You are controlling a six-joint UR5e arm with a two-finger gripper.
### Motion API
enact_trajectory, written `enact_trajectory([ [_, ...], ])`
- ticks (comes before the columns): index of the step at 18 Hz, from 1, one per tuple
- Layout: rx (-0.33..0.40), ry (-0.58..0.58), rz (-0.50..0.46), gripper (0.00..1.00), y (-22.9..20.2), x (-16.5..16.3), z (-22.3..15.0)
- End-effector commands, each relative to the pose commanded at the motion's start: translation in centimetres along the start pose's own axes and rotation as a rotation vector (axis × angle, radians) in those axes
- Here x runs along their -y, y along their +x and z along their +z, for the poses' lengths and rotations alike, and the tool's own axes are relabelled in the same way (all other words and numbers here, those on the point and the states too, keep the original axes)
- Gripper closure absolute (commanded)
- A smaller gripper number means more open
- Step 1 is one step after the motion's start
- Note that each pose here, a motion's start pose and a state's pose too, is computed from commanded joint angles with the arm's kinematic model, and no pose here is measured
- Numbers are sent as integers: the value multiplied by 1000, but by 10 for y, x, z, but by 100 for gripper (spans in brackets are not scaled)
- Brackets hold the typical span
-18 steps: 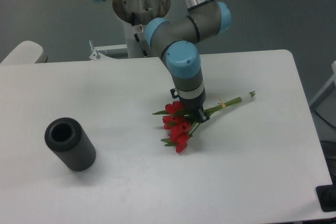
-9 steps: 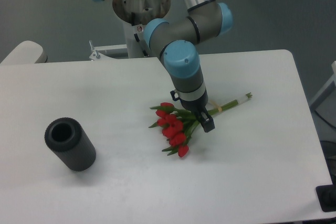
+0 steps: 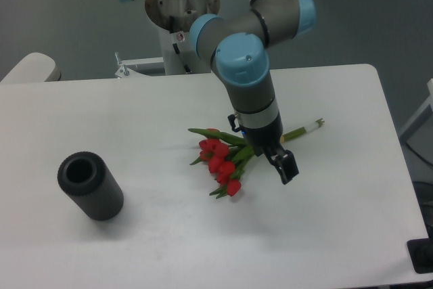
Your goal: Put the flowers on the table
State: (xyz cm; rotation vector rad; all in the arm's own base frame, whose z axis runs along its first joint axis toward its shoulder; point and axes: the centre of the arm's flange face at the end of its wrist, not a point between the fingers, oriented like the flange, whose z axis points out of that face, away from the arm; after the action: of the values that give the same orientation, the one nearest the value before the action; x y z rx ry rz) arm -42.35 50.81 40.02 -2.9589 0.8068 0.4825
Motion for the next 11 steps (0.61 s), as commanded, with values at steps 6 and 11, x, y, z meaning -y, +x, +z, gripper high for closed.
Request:
enact_trajectory([
  [6,-49,142,-84,0,-51,9,-41],
  [11,-15,183,-72,0,-77,-1,-48],
])
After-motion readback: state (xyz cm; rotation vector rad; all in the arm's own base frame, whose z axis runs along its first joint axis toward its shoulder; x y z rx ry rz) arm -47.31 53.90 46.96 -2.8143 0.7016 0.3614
